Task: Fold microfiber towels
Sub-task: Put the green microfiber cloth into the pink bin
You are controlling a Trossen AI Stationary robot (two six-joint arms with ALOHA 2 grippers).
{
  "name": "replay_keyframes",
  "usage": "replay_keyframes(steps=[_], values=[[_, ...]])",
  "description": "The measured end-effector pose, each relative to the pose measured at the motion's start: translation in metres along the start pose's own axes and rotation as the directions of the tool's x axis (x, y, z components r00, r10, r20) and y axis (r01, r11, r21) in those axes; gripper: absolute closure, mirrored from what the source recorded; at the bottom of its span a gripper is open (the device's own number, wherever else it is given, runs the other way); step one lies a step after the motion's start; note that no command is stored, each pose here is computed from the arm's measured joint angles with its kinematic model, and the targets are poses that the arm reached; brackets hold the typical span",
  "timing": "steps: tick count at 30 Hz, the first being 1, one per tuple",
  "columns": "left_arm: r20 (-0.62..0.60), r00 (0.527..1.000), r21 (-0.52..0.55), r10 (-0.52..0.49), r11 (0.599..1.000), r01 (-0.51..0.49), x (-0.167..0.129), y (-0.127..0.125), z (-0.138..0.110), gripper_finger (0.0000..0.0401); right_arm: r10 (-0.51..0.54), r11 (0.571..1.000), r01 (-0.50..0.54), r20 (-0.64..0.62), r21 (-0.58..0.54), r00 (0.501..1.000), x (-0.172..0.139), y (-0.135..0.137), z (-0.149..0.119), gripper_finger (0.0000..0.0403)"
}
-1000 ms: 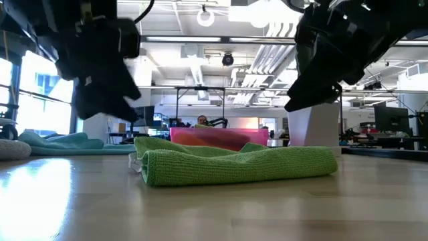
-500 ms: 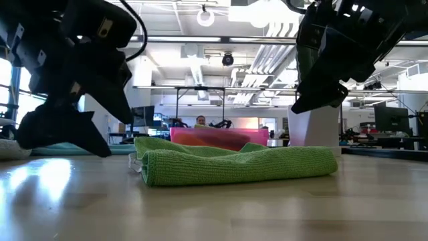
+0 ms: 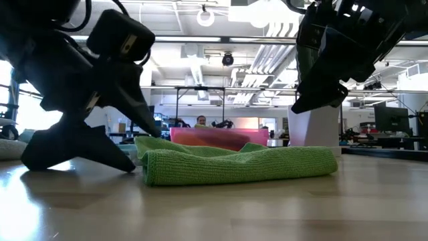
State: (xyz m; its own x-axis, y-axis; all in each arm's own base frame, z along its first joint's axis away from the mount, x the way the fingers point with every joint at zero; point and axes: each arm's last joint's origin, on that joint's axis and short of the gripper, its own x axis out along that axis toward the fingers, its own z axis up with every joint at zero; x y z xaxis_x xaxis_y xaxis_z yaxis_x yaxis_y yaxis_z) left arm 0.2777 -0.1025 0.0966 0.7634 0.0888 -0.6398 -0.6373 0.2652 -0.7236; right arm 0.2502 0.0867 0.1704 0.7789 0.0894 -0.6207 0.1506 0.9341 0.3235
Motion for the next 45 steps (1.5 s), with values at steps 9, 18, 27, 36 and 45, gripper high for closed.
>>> replay_keyframes(steps=[9,18,27,36,45], values=[[0.134,0.990,0.077,0.039,0.996,-0.050,0.012,-0.028,0.014,0.0169,0.000,1.000,0.000,0.001,0.000,1.000,0.000,0.000,0.000,0.0167],[0.097,0.993,0.157,0.073,0.984,-0.088,0.044,-0.026,0.031,0.0169,-0.001,1.000,0.001,0.000,0.000,1.000,0.000,0.000,0.000,0.0167],[0.134,0.988,0.244,0.074,0.964,-0.106,0.050,-0.023,0.034,0.0205,-0.001,1.000,0.001,0.000,0.000,1.000,0.000,0.000,0.000,0.0167],[0.164,0.981,0.340,0.103,0.928,-0.154,0.050,-0.019,0.034,0.0369,-0.001,1.000,0.001,0.000,0.000,1.000,0.000,0.000,0.000,0.0167],[0.209,0.973,0.707,0.099,0.672,-0.220,0.039,-0.027,0.053,0.0398,-0.001,1.000,0.001,0.000,0.000,1.000,0.000,0.000,0.000,0.0167]])
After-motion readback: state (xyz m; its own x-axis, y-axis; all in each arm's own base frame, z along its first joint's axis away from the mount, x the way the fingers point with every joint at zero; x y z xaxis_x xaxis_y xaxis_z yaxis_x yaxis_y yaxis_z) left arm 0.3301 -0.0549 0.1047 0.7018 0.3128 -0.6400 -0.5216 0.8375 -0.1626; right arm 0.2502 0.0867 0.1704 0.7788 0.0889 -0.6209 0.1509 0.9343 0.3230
